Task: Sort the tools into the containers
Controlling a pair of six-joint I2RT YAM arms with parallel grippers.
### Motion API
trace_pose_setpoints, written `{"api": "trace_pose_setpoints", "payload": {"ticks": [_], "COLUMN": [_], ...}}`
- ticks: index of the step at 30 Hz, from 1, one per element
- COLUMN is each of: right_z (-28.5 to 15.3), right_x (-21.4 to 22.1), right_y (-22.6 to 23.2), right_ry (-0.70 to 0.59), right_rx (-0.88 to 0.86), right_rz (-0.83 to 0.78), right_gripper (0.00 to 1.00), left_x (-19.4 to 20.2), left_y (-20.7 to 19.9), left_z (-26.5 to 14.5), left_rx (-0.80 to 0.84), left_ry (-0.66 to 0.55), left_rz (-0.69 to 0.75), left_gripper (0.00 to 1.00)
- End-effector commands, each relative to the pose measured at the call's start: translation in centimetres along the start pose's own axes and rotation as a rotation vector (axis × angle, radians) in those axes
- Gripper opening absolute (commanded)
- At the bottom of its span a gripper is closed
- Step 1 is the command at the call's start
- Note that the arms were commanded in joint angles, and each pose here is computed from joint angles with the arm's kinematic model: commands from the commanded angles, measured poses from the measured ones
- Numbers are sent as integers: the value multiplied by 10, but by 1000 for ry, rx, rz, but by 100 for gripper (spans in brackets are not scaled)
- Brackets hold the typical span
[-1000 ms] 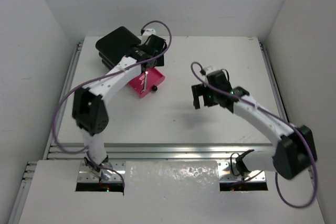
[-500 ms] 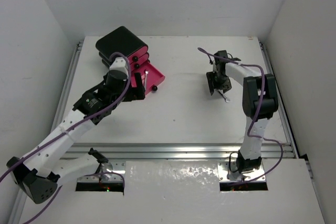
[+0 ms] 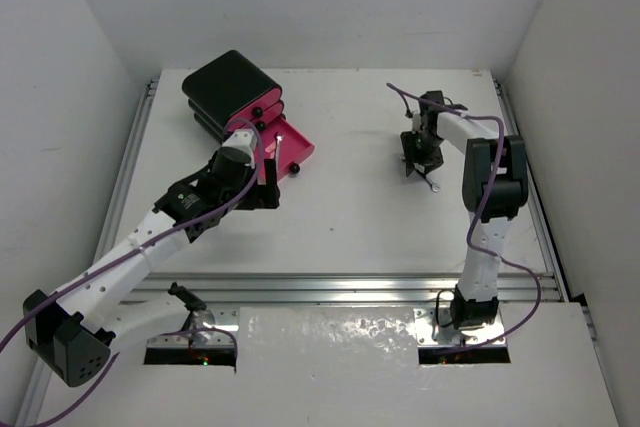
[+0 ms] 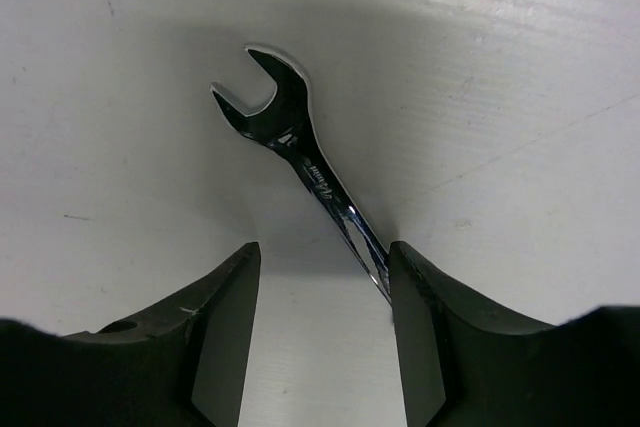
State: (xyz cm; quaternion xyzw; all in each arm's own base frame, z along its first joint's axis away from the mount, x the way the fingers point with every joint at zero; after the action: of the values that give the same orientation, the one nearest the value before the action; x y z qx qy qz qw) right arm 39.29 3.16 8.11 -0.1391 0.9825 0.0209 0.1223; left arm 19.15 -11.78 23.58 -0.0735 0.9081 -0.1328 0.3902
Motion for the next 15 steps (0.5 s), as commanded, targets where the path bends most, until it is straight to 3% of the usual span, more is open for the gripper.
{"api": "trace_pose_setpoints", "payload": {"ticks": [1,5,11,15], "right_z": [10,21,-12,-16], "right_x": [-3,0,-9,-13], "right_y": [-1,0,2,4], "right_ry": [0,58,-59,-3], "right_rx": [-35,-53,-45,-86], "right_rz": [-12,1,6,17], "right_gripper": [51,44,49,50], "left_x": [-9,-8,-9,-9], "left_y": [-8,-8,-8,-9], "left_z": [-3,-2,-4,-3], "left_rx": [67,73,81,79], "left_ry": [-55,-45,-56,-54], "left_rz": [-6,-6,-6,-4], "left_gripper": [90,90,91,91]}}
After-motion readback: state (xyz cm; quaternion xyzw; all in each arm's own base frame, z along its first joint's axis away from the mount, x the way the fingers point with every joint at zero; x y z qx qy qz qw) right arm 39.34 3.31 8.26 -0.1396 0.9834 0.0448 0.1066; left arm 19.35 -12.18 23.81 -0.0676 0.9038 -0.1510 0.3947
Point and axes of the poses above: each gripper's point midway between its finger pads, its own z axis out along the fingers, its own y axis along the line the jaws close on, x = y × z, the point moved 9 cm from there along -z, back along the fingers, and after that the axes turned 9 degrees about -z, right-handed, at the moved point
